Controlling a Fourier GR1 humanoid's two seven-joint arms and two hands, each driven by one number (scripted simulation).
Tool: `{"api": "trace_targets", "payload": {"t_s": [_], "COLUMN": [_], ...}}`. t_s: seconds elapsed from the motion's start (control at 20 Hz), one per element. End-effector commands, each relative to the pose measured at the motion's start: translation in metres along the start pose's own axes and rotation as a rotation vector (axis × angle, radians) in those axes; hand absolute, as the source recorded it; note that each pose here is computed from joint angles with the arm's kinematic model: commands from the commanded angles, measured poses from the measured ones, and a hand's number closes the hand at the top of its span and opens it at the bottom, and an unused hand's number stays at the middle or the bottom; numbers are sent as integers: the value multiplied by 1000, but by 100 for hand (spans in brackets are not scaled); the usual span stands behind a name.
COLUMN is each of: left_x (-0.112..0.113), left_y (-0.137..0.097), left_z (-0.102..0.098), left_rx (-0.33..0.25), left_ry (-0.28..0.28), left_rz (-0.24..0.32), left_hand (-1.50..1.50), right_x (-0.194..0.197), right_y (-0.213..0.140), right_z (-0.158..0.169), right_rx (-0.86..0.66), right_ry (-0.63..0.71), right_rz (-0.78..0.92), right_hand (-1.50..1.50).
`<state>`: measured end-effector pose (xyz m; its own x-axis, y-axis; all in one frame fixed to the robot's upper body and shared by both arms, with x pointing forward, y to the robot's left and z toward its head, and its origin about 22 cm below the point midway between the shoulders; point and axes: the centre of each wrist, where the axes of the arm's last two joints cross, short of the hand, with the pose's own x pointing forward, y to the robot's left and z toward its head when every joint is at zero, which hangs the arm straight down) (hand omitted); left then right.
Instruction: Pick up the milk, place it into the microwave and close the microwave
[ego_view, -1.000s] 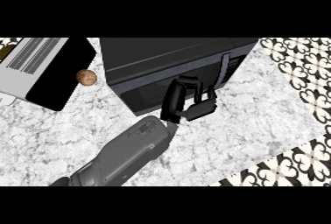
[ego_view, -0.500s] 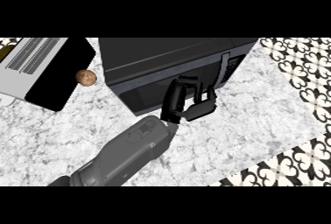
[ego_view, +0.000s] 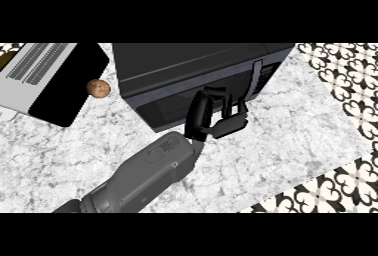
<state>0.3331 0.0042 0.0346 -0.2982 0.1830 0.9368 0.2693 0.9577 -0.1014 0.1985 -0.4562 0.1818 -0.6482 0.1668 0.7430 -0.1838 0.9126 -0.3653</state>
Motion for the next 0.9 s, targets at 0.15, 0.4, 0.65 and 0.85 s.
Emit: {"api": "trace_targets", "payload": {"t_s": [0.15,0.4,0.65,0.85], "left_x": [5,9,8,7], "left_y": [5,1,1,1], "left_z": [-20,-23,-24,-23], "left_rx": [23,12,12,6], "left_ry": [-11,-26,-25,-30], "left_rz": [-11,7,-1,1], "left_hand": [150,150,150,150], "right_x": [5,-3,-7,-9], "right_y": [-17,-20,-27,-32], "right_z": [-5,-3,0,-3], "right_rx": [-1,-16,-40,-54], "right_ry": [0,-3,6,-1], "right_rz": [33,-22,-52,-68], "right_hand": [-150,-150,-150,-150]}}
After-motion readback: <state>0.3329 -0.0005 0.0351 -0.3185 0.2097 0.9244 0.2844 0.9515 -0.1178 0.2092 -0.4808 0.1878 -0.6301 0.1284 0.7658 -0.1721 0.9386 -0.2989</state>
